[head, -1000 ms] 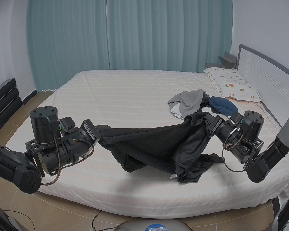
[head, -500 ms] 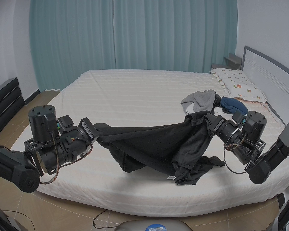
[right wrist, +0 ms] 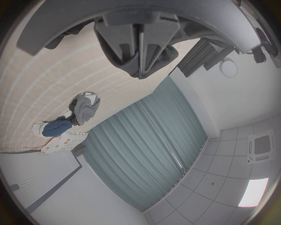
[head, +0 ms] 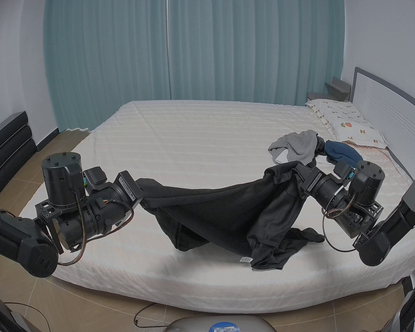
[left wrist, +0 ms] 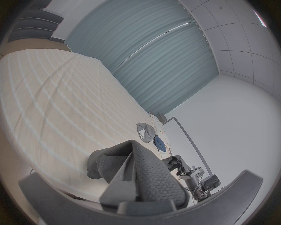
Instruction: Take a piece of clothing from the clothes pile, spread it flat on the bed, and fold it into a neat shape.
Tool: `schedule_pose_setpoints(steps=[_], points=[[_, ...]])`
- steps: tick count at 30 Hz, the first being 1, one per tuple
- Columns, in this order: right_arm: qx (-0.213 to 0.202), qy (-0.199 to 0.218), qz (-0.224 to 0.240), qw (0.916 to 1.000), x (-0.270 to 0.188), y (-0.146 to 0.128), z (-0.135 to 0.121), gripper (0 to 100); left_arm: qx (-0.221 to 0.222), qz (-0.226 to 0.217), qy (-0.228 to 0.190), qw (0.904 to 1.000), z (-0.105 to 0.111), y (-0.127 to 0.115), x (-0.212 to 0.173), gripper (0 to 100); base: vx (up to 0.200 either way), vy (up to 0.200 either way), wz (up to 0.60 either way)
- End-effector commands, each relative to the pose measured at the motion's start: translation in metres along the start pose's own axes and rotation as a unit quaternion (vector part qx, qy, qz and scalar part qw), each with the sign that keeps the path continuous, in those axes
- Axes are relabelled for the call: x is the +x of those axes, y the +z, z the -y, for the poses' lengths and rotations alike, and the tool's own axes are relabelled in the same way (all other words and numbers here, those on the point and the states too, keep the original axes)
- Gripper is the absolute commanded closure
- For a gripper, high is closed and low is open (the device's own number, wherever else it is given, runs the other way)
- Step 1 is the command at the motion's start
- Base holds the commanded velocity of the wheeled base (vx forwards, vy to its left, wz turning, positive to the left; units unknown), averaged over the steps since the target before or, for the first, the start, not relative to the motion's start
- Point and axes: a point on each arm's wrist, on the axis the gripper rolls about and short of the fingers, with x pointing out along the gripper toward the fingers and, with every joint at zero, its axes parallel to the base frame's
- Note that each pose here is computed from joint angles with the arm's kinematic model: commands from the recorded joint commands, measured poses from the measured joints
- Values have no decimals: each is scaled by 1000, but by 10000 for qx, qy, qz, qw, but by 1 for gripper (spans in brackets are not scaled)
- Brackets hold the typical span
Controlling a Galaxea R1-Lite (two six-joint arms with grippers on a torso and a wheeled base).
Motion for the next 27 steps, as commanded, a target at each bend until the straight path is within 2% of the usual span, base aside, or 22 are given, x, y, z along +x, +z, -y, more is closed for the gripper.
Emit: schedule_pose_setpoints(steps=[1, 11, 17, 26, 27], points=[[0, 15, 0, 10000, -3, 1, -1, 100, 1, 13, -14, 10000, 1, 0, -1, 100, 0, 0, 0], [-11, 202, 79, 9998, -14, 10, -10, 100, 38, 105, -165, 9998, 10, 4, -10, 100, -180, 0, 0], [-175, 333, 197, 9991, -25, 19, -17, 100, 67, 148, -326, 9993, 17, 5, -21, 100, -200, 0, 0], [-304, 832, 828, 9926, -62, 60, -44, 100, 333, 299, -719, 9964, 35, 7, -45, 100, -200, 0, 0], [-294, 903, 1032, 9901, -66, 72, -48, 100, 382, 372, -788, 9955, 38, 10, -50, 100, -200, 0, 0]])
